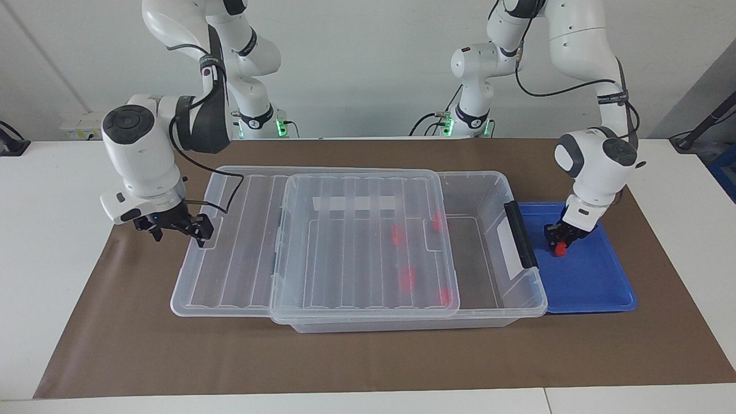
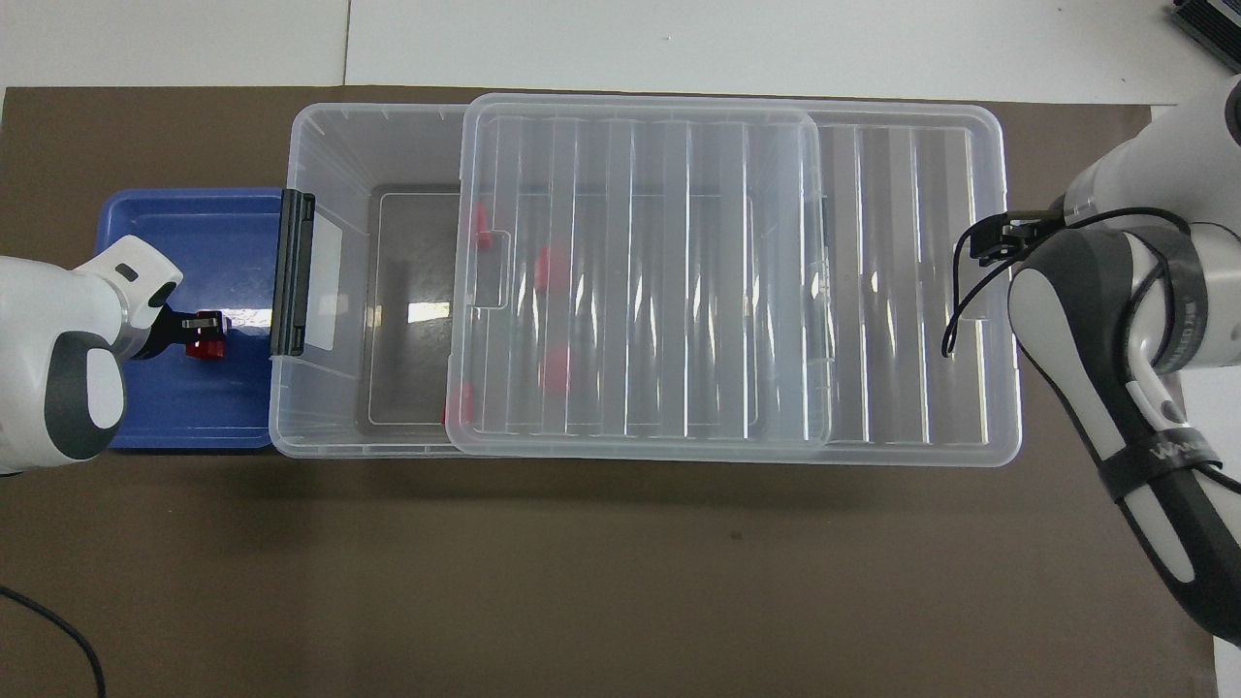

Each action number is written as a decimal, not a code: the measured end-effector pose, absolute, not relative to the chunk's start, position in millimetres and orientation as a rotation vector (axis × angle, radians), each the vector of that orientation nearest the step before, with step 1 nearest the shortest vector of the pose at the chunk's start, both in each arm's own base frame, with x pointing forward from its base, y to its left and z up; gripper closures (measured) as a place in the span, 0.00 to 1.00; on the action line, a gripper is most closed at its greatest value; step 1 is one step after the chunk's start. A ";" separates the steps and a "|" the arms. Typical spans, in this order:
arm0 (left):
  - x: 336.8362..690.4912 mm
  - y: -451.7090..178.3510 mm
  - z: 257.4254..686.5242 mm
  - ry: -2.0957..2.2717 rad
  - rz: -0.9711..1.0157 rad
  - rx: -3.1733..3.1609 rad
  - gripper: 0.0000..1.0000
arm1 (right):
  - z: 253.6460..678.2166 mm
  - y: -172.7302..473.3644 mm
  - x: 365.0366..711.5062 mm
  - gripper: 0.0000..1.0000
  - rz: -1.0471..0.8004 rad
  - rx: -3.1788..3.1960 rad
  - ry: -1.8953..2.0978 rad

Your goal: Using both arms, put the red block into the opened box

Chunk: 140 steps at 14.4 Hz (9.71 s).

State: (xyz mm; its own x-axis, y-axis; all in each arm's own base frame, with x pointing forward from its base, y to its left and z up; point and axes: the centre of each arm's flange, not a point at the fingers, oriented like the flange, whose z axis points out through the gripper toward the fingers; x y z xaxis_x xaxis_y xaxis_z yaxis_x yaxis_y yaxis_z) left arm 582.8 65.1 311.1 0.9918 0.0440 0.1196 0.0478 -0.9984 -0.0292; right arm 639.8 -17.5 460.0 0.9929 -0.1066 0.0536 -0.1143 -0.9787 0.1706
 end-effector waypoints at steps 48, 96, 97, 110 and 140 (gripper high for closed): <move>589.3 -216.0 321.9 -0.418 -0.139 -3.156 0.02 | 601.0 -20.5 548.4 0.00 -0.018 3.124 -0.257; 547.6 -19.8 606.9 -0.296 -0.045 -3.104 0.00 | 453.4 98.9 636.1 0.99 0.204 3.253 0.068; 547.6 -19.7 606.9 -0.296 -0.045 -3.104 0.00 | 455.1 101.7 635.7 0.99 0.208 3.255 0.064; 547.4 -23.2 606.9 -0.286 -0.044 -3.105 0.00 | 454.1 109.9 634.0 0.85 0.193 3.310 0.014; 545.5 -20.0 610.3 -0.230 -0.028 -3.108 0.00 | 636.6 -23.8 532.7 0.00 -0.068 3.122 -0.161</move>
